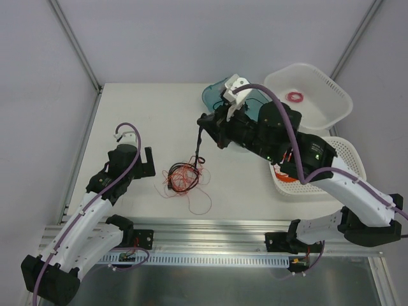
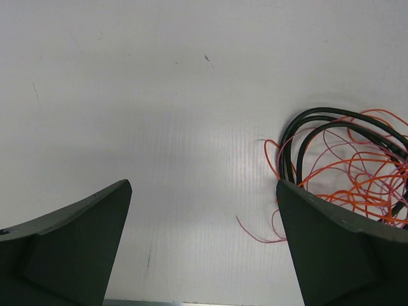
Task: Untangle the cables
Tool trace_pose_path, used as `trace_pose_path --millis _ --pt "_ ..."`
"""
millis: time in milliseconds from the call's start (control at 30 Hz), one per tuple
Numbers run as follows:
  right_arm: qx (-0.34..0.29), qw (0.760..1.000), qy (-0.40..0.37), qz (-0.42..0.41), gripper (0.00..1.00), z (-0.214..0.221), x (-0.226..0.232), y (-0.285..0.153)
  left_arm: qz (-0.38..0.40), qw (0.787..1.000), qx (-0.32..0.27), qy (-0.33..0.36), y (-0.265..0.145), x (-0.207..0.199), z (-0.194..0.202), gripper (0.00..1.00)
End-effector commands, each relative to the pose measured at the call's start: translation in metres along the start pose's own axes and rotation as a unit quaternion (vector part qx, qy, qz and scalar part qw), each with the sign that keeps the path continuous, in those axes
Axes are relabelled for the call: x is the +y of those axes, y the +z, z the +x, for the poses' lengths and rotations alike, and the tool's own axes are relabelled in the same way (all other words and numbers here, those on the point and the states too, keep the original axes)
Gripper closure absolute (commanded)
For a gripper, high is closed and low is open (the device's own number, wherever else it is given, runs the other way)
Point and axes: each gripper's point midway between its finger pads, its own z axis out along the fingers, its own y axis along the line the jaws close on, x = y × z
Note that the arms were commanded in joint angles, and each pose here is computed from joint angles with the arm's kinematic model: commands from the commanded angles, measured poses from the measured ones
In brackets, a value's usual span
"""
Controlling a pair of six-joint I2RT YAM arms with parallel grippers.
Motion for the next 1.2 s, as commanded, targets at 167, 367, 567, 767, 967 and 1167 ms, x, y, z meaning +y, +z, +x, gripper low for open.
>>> trace_pose_path --millis 167,367,567,767,967,1167 --pt "-0.248 0.968 -0.022 0.009 0.99 -0.144 -0.015 -0.059 -0.005 1.0 -0.002 -0.012 0.004 0.001 -0.003 0.01" --pt "-0.115 0.993 0.02 0.01 0.99 -0.049 -0.015 0.002 -0.006 1.0 -0.009 -0.016 0.002 0.003 -0.005 0.01" --pt "0.155 0.978 0.136 0.021 0.99 0.125 -0.019 0.047 -0.002 1.0 -0.011 -0.015 0.001 0.002 -0.005 0.01" --pt "0.378 0.908 0.175 0.05 0.99 0.281 -0.021 0.038 0.008 1.0 -0.011 -0.012 0.0 -0.001 -0.006 0.01" --pt "0.314 0.939 0.141 0.024 0.99 0.208 -0.019 0.044 0.016 1.0 -0.012 -0.011 -0.001 -0.003 -0.005 0.01" --pt "0.009 0.994 0.097 -0.052 0.98 -0.006 -0.008 -0.003 0.017 1.0 -0.013 -0.01 -0.001 -0.003 -0.006 0.01"
